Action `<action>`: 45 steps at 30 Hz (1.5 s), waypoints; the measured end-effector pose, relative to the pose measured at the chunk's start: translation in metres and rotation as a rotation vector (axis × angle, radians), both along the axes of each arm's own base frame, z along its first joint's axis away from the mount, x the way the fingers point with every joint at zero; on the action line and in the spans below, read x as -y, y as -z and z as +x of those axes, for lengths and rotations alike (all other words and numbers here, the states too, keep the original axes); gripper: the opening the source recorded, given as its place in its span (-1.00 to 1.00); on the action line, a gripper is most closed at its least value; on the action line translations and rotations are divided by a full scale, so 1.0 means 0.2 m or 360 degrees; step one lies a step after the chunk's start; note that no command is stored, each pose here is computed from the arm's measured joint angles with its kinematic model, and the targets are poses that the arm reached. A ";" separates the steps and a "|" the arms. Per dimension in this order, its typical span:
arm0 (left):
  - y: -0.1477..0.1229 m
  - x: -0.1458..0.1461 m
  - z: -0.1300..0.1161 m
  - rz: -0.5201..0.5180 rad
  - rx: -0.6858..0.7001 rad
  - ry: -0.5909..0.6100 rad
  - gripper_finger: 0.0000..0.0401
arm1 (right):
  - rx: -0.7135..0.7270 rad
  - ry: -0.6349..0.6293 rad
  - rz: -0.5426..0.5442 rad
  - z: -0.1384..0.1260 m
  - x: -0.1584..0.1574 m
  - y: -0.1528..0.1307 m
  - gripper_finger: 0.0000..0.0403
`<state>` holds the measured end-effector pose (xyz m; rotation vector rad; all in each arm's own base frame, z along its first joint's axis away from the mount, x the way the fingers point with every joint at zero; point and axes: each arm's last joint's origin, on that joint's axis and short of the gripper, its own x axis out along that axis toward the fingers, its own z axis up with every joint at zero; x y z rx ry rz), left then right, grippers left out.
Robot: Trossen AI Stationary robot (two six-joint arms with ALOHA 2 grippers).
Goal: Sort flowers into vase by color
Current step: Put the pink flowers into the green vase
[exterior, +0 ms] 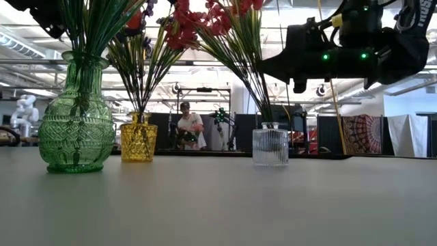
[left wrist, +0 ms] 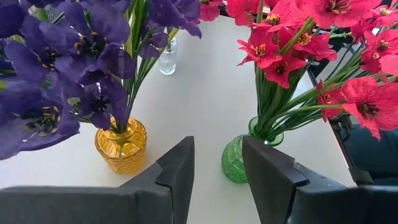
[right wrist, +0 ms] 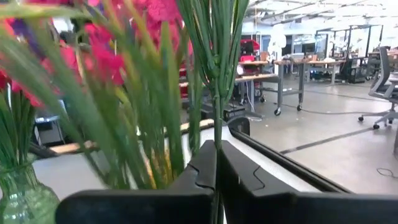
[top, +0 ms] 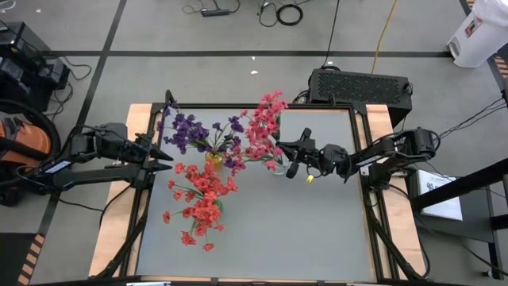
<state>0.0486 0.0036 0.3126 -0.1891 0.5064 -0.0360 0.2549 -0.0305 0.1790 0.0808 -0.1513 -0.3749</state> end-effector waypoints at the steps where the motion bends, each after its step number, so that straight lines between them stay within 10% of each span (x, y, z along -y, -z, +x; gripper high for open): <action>1: 0.00 0.00 0.00 -0.0001 0.0000 0.0001 -0.30 | -0.0013 -0.0001 0.0001 0.00 0.00 0.00 -1.00; 45: 0.00 0.00 0.00 -0.0050 -0.0002 0.0005 -0.30 | -0.0410 -0.0035 0.0055 0.00 -0.01 0.13 -0.91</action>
